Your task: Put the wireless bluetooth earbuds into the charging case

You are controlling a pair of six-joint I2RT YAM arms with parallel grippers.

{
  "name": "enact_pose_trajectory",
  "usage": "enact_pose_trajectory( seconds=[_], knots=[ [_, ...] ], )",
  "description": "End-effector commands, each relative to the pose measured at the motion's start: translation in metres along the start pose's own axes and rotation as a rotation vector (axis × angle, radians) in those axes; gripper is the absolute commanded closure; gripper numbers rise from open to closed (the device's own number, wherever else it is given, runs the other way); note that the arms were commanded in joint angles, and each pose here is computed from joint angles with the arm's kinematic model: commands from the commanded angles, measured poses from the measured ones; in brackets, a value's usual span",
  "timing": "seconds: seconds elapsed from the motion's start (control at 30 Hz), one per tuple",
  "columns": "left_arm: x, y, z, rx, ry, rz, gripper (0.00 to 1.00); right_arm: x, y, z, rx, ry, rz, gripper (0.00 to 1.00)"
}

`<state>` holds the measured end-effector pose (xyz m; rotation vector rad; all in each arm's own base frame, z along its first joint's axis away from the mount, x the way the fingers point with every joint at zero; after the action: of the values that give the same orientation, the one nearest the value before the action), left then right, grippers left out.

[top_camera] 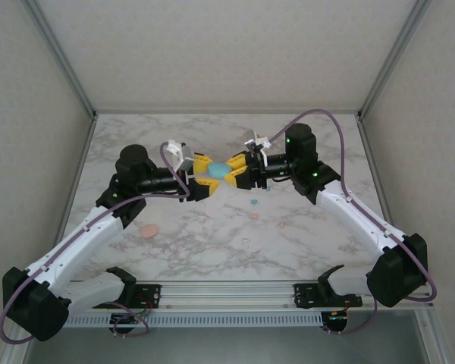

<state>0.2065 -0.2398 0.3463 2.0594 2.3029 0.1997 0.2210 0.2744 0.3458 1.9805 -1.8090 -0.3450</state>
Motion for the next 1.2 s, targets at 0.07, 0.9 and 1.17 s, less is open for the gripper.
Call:
enact_pose_trajectory(
  seconds=[0.07, 0.9, 1.17],
  knots=[
    [-0.0019, -0.0018, -0.0158, -0.038, -0.023, 0.031, 0.46, 0.0032, 0.0030, -0.0070, 0.044, -0.031, 0.013, 0.65],
    [-0.0041, -0.0003, -0.0149, -0.025, -0.013, 0.031, 0.50, 0.0036, -0.0014, -0.0113, 0.051, -0.091, 0.045, 0.65],
    [-0.0045, 0.0005, -0.0132, -0.017, -0.005, 0.023, 0.42, 0.0043, -0.0018, -0.0130, 0.058, -0.117, 0.053, 0.66]
  ],
)
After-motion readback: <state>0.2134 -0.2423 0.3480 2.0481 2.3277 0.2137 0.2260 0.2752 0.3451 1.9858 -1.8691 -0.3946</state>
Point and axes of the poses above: each hand's point on the last joint's axis, 136 mm out from that joint toward the fingers, its own x axis back along the fingers, its own y axis along the line the jaws close on, z = x × y, the point moved 4 cm from there along x, back along the fingers, and after that the axes turned 15 degrees about -x, right-handed, at the moved point
